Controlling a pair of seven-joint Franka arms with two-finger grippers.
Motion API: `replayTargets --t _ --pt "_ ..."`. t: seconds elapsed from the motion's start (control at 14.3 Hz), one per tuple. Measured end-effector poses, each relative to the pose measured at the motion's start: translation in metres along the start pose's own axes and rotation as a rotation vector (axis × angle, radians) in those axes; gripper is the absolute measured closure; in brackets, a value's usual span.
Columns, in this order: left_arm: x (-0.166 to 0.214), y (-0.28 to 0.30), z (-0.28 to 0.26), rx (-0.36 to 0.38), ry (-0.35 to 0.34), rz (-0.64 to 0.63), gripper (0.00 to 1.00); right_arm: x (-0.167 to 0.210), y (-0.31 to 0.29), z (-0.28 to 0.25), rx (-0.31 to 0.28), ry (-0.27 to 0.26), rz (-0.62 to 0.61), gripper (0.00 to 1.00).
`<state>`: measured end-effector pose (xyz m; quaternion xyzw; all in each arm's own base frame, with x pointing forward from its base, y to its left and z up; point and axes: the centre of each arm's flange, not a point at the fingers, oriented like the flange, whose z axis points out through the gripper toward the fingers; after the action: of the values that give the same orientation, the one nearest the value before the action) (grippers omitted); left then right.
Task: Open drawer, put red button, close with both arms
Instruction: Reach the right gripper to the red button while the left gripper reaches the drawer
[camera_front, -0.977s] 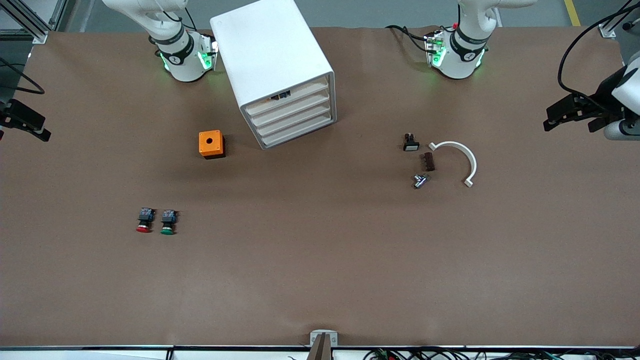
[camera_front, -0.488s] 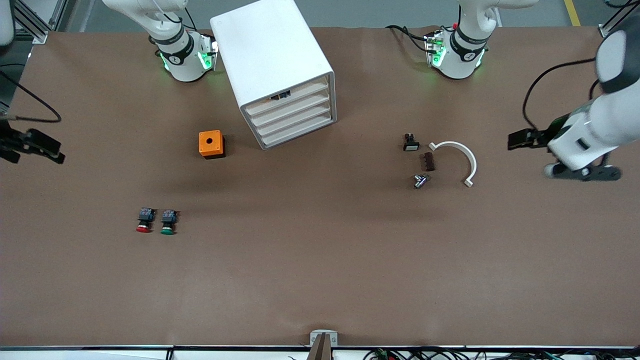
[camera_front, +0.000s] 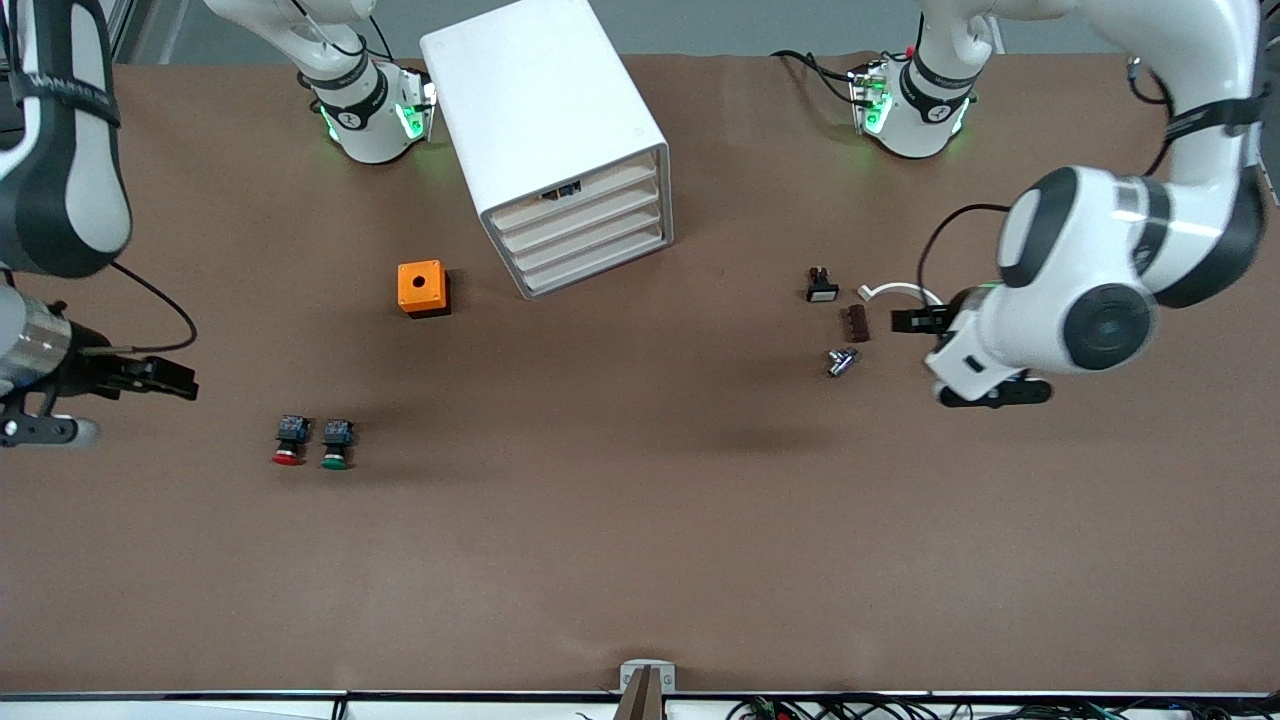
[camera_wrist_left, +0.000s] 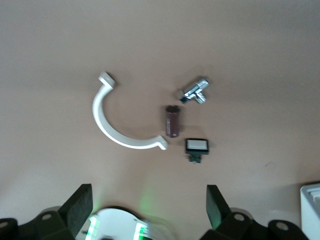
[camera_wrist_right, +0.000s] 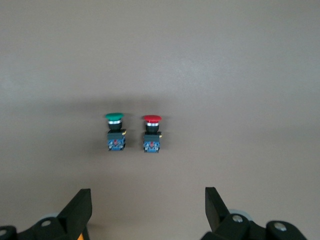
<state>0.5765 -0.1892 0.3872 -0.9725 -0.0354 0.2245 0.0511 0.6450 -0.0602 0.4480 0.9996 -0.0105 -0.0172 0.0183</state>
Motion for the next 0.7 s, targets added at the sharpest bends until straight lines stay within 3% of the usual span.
replayTargets --t 0.14,0.42,0.7 --pt "-0.005 0.04 0.02 -0.022 -0.052 -0.053 0.0 0.007 0.005 0.04 -0.002 -0.006 0.008 0.0" --pt "0.002 0.086 0.032 -0.193 -0.206 -0.264 0.0 0.01 0.01 0.11 -0.003 -0.044 0.015 0.0" --pt "-0.005 0.141 0.051 -0.268 -0.42 -0.541 0.0 0.011 0.007 0.169 0.01 -0.093 0.019 0.0"
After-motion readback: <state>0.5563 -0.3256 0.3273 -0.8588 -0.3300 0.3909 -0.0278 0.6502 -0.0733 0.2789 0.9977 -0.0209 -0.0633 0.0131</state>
